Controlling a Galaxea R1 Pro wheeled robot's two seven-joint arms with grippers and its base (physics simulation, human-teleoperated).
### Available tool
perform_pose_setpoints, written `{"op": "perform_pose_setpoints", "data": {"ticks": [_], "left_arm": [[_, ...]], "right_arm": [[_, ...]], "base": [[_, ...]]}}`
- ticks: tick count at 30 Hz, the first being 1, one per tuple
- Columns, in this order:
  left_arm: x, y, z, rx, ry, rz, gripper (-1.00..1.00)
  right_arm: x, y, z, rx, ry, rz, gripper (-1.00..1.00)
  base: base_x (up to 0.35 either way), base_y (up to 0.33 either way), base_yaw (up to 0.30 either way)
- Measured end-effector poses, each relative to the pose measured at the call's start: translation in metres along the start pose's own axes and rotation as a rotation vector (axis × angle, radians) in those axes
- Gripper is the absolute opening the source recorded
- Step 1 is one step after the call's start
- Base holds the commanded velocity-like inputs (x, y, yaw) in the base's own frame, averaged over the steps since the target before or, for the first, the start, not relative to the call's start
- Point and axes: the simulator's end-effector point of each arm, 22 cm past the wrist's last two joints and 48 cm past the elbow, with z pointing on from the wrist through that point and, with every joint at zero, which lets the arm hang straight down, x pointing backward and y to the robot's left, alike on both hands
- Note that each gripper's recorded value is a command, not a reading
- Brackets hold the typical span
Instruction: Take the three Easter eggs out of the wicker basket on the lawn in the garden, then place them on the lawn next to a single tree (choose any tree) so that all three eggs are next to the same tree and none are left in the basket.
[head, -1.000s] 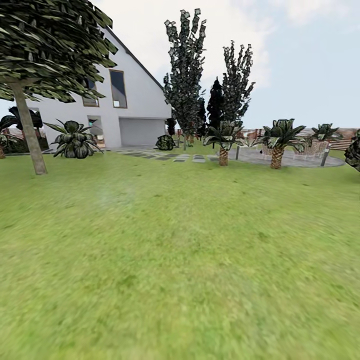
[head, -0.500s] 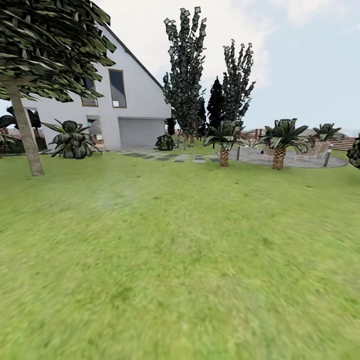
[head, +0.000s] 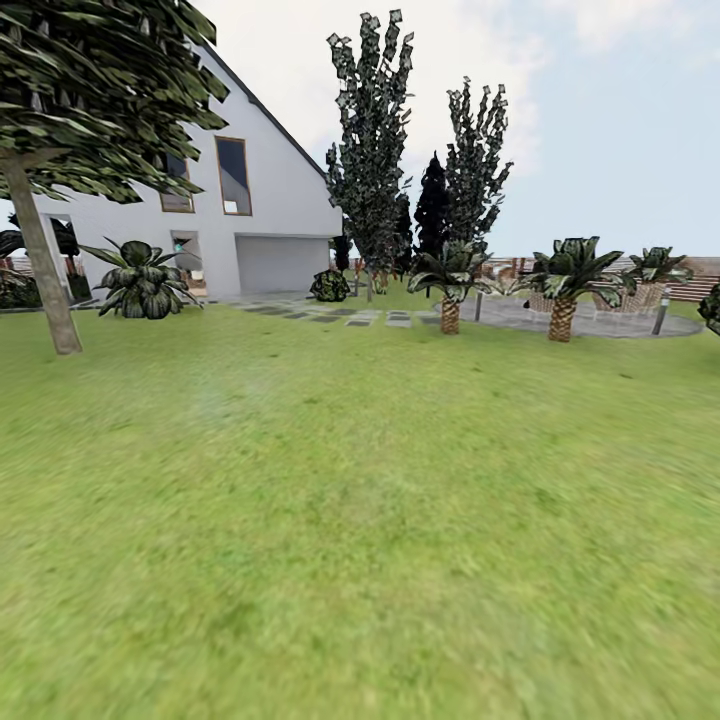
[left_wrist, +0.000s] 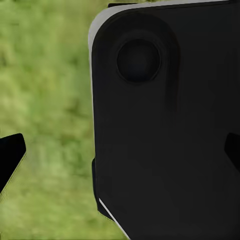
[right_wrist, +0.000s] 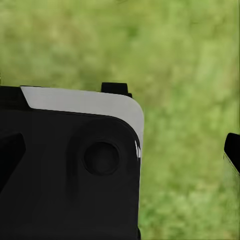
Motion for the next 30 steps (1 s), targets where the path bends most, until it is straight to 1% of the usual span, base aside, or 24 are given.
{"op": "perform_pose_setpoints", "data": {"ticks": [30], "left_arm": [[0.0000, 0.0000, 0.0000, 0.000, 0.000, 0.000, 1.00]], "right_arm": [[-0.0004, 0.0000, 0.0000, 0.000, -0.002, -0.003, 1.00]], "base": [[0.338, 0.000, 0.000]]}}
